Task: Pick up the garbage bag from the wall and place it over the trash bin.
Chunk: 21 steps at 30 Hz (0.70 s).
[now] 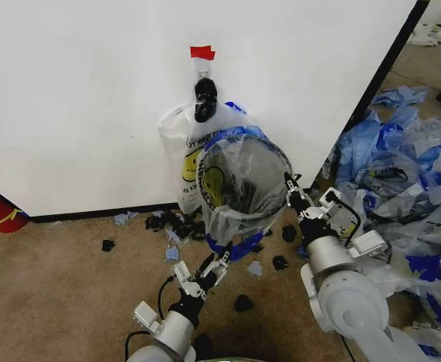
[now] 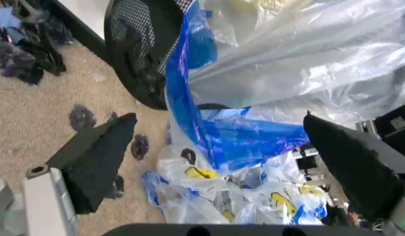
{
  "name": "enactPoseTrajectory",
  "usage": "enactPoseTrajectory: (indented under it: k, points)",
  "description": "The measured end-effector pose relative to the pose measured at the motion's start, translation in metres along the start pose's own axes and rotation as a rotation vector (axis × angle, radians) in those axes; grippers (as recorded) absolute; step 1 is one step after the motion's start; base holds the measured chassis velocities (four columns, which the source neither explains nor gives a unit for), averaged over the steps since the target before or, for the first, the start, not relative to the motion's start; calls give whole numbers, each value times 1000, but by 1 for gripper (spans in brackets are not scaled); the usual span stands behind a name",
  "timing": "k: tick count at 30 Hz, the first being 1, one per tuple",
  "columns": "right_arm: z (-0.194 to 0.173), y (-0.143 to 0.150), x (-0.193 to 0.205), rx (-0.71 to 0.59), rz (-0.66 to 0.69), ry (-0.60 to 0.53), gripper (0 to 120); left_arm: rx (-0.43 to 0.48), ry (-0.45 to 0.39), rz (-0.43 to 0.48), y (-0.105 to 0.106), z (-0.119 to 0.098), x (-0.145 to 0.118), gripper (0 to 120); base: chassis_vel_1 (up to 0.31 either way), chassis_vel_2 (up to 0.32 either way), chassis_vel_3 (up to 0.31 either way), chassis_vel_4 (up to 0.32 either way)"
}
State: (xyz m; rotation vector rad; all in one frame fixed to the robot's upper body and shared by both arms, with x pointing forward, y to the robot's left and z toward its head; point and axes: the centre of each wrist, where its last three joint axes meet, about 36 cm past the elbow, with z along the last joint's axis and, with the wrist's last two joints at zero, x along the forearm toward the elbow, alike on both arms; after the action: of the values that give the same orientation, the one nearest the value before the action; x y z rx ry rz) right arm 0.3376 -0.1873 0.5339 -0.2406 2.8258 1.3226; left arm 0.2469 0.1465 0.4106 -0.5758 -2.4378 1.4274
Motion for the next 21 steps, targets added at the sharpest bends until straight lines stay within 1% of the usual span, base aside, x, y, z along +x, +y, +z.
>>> enactPoseTrajectory:
  k: [5,10,14,16,17,21]
  points:
    - [-2,-3,-4,-4,15,-6,0,-6,-12,0,-1,-1,1,100,0,0,0,0]
    - [0,-11,-8,-5,51,-2,0,-31,-34,-21,1,-4,3,100,0,0,0,0]
    - [11,-22,-12,-19,148,56,0,-88,-88,-68,3,-7,5,100,0,0,0,0]
    - [20,-28,-12,-21,190,100,0,-103,-123,-92,1,-15,6,100,0,0,0,0]
    - [20,-28,-12,-21,190,100,0,-103,-123,-92,1,-15,6,100,0,0,0,0]
    - [43,-40,-13,-20,250,162,0,-121,-200,-128,-4,-43,6,100,0,0,0,0]
